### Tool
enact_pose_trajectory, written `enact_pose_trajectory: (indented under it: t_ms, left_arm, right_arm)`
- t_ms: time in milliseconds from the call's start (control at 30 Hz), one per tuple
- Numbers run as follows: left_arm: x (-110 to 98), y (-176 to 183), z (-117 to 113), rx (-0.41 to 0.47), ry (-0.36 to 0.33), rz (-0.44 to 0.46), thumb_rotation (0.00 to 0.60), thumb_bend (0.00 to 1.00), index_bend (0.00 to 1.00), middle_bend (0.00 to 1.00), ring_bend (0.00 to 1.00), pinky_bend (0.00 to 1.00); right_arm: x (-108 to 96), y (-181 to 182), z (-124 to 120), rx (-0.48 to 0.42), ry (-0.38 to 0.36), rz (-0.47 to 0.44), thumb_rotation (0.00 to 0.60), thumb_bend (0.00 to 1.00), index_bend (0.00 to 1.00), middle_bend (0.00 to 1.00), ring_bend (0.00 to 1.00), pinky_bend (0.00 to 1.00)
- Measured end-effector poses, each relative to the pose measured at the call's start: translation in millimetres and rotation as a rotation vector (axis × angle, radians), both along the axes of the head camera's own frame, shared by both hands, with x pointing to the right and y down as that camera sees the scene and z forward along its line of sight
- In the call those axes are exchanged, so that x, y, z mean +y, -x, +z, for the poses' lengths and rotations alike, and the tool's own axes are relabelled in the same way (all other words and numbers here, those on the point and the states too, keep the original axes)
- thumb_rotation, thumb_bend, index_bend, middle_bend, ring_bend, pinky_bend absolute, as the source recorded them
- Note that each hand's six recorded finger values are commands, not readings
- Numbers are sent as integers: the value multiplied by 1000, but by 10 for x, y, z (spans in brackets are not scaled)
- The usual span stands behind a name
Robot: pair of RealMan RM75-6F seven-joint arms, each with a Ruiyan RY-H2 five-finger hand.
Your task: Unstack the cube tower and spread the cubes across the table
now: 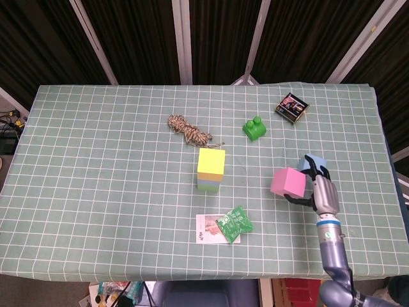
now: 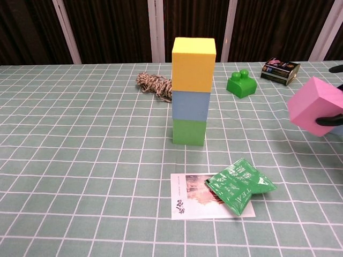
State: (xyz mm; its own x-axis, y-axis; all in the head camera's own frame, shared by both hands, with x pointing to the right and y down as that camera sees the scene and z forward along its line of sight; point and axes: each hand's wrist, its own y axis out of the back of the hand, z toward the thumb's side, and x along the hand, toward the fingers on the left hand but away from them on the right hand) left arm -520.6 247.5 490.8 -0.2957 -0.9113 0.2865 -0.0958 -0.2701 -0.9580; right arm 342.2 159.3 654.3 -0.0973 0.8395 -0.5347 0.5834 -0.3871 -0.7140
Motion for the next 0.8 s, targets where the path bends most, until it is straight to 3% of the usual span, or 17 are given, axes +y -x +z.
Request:
enact_pose_trajectory:
  t_ms: [333,633,800]
  left_arm:
    - [3,33,-36,5,-12,-12,600,169,166,0,0,0]
    - [7,12,-16,0,-5,-6,600,169,166,0,0,0]
    - [12,18,-24,-1,-7,-10,600,170,167,0,0,0]
  right_arm:
    - [297,-290,-124,-11,21,16,600,148,75,480,237,0]
    - [438,-443,-92,-7,73,-6,600,148,75,473,223,0]
    - [466,-489,-35,14,100,-35,600,148,66,291,87,0]
